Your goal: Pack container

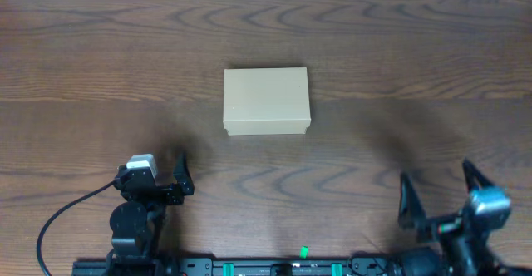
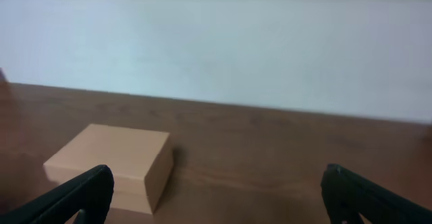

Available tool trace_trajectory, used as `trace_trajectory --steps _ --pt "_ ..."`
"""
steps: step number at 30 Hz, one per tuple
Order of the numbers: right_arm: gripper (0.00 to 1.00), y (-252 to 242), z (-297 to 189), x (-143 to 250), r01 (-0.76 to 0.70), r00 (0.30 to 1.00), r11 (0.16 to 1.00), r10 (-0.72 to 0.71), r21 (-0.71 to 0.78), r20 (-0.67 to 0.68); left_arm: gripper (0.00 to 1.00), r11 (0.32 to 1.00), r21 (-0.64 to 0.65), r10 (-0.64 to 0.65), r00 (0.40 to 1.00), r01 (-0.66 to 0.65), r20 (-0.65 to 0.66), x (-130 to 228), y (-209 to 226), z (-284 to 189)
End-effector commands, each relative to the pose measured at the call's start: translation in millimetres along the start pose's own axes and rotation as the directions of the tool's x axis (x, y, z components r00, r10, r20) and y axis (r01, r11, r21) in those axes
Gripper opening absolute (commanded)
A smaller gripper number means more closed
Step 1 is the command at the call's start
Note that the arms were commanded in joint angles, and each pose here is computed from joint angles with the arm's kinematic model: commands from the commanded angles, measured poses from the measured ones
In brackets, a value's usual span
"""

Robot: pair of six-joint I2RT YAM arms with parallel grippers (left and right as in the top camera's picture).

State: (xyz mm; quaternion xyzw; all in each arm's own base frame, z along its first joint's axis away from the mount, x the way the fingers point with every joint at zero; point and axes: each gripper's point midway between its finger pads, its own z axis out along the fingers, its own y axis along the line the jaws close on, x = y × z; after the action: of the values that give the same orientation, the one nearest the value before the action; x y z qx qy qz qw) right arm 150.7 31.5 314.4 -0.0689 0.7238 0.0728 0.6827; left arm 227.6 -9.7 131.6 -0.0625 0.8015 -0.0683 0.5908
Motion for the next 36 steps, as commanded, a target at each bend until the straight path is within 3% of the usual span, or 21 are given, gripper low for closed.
trace_trajectory --steps 1,9,22,36 --pt "0.99 7.3 5.0 22.0 0.077 0.996 0.996 -0.079 -0.045 -0.031 0.95 1.000 -0.018 -0.002 1.000 0.002 -0.017 9.4 4.2 3.0" --pt "0.99 3.0 35.3 71.7 0.171 0.978 0.984 -0.176 -0.053 -0.112 0.95 1.000 -0.018 -0.002 1.000 0.002 -0.017 9.6 4.2 3.1" --pt "0.99 -2.2 89.2 168.5 0.163 0.971 0.985 -0.171 -0.063 -0.166 0.95 1.000 -0.019 -0.002 1.000 0.002 -0.017 9.5 4.3 3.0" --pt "0.99 -5.4 89.1 168.4 0.163 0.971 0.985 -0.169 -0.048 -0.168 0.95 1.000 -0.019 -0.002 1.000 0.002 -0.018 9.7 4.2 3.1"
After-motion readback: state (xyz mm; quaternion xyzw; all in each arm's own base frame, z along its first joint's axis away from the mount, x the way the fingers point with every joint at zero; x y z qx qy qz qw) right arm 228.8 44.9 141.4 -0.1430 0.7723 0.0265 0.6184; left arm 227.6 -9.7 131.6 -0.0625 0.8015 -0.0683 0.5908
